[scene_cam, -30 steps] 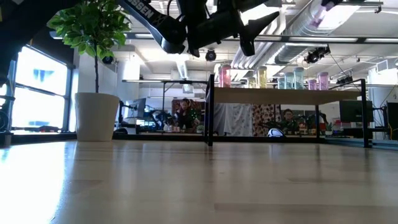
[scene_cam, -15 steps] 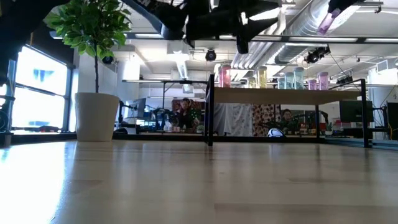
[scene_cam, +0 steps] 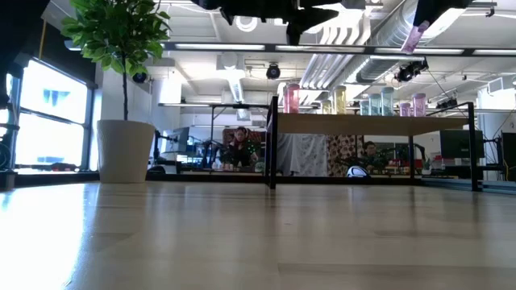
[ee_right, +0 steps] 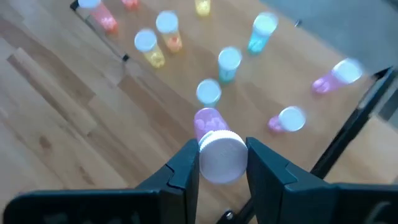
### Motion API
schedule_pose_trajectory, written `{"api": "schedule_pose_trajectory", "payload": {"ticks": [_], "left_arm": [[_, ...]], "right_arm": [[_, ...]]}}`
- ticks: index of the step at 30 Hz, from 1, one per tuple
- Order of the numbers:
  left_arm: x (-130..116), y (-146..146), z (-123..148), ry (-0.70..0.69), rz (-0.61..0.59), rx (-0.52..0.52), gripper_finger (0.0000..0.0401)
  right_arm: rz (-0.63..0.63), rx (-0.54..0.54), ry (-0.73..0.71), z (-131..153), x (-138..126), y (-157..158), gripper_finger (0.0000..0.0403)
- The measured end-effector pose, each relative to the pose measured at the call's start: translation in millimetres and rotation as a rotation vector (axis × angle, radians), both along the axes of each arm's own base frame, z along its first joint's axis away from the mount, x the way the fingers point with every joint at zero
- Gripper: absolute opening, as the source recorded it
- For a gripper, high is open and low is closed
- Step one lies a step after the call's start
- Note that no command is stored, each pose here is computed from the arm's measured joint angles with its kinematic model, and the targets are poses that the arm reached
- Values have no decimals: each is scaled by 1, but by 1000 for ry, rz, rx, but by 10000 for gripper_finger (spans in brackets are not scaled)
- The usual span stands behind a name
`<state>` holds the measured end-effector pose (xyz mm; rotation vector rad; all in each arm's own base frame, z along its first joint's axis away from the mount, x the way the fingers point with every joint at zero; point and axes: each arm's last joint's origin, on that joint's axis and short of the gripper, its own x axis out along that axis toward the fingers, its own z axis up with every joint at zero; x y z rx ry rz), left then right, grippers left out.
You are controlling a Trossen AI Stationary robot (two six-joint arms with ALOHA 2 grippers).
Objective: Pick and place medicine bottles onto shelf by color
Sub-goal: Put the purple pill bottle on the shelf aligned with the other purple pill bottles
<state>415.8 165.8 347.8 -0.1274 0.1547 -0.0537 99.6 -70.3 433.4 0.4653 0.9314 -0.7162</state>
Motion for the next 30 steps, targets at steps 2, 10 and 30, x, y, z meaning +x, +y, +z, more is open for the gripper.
{"api": "schedule_pose_trajectory", "payload": {"ticks": [2, 10, 30], "left_arm": [[-5, 2, 6, -3, 12, 1, 163], [-15, 11, 7, 36, 41, -3, 163], [-16, 5, -4, 146, 5, -19, 163]], "right_arm": [[3, 36, 3, -7, 0, 0, 88], [-72, 162, 77, -48, -5, 4, 88], [-206, 398, 44, -67, 11, 21, 88]]}}
